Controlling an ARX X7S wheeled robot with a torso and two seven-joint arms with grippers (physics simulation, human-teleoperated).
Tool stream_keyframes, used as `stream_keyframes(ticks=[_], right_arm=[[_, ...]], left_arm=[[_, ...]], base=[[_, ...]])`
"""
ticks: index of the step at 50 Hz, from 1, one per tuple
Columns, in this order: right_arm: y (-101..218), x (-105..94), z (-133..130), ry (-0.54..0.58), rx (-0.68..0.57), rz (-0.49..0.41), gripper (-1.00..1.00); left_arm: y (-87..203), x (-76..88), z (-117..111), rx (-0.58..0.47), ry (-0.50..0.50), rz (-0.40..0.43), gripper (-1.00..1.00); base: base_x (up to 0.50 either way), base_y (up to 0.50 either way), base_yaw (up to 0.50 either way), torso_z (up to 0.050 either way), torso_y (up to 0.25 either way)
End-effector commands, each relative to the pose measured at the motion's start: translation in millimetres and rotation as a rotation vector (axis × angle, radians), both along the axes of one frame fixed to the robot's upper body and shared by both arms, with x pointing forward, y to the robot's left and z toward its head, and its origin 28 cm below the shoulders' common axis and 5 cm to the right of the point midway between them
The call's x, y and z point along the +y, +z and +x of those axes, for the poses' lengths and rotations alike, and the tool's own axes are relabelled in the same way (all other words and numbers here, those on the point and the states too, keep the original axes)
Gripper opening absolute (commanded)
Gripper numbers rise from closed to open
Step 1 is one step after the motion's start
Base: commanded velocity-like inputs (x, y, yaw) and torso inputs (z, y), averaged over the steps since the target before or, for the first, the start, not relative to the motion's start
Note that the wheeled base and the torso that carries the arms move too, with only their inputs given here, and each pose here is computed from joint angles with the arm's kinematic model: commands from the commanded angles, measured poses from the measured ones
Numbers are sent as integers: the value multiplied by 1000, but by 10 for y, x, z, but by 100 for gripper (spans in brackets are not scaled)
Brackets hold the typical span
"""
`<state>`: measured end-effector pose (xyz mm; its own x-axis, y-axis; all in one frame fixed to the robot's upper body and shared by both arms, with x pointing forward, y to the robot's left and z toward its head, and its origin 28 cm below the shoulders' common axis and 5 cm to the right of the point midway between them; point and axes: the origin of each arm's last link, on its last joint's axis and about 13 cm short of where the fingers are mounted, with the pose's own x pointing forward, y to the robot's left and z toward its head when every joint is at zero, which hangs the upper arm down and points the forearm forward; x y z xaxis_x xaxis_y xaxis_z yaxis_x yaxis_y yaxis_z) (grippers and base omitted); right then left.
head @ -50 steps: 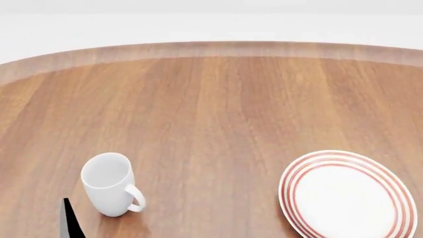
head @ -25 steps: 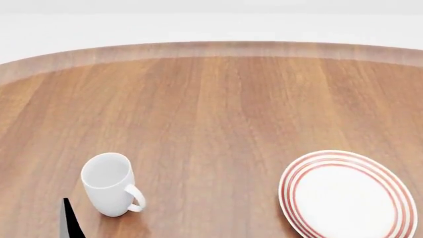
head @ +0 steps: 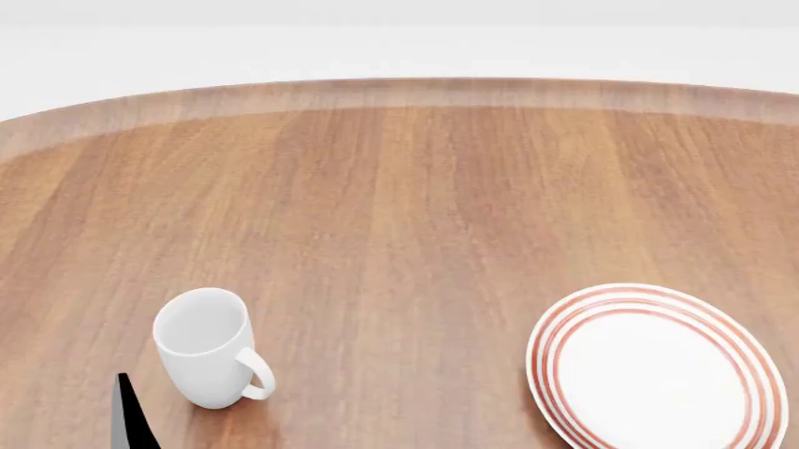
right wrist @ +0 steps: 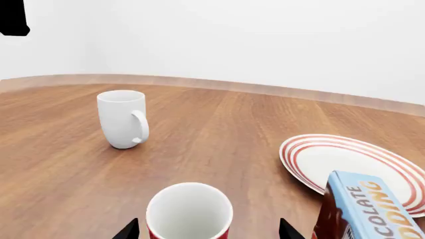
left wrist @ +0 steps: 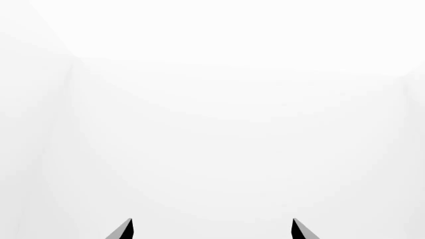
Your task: Pick up the red mug and put it on the plate
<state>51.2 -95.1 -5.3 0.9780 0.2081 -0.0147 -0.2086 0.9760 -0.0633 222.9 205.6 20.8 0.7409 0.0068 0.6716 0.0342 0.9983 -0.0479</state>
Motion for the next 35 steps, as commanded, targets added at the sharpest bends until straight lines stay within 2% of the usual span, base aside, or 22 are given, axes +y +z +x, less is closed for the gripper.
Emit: stream_keyframes(ticks=[1, 35], right_arm=[[-76, 12, -28, 5, 26, -3, 100], [-320, 48, -94, 4, 100, 26, 100]], left_arm=[[3, 0, 0, -2, -1, -2, 100], [8, 1, 0, -5, -2, -6, 100]], base=[[0, 0, 0, 0, 0], [0, 0, 0, 0, 0]])
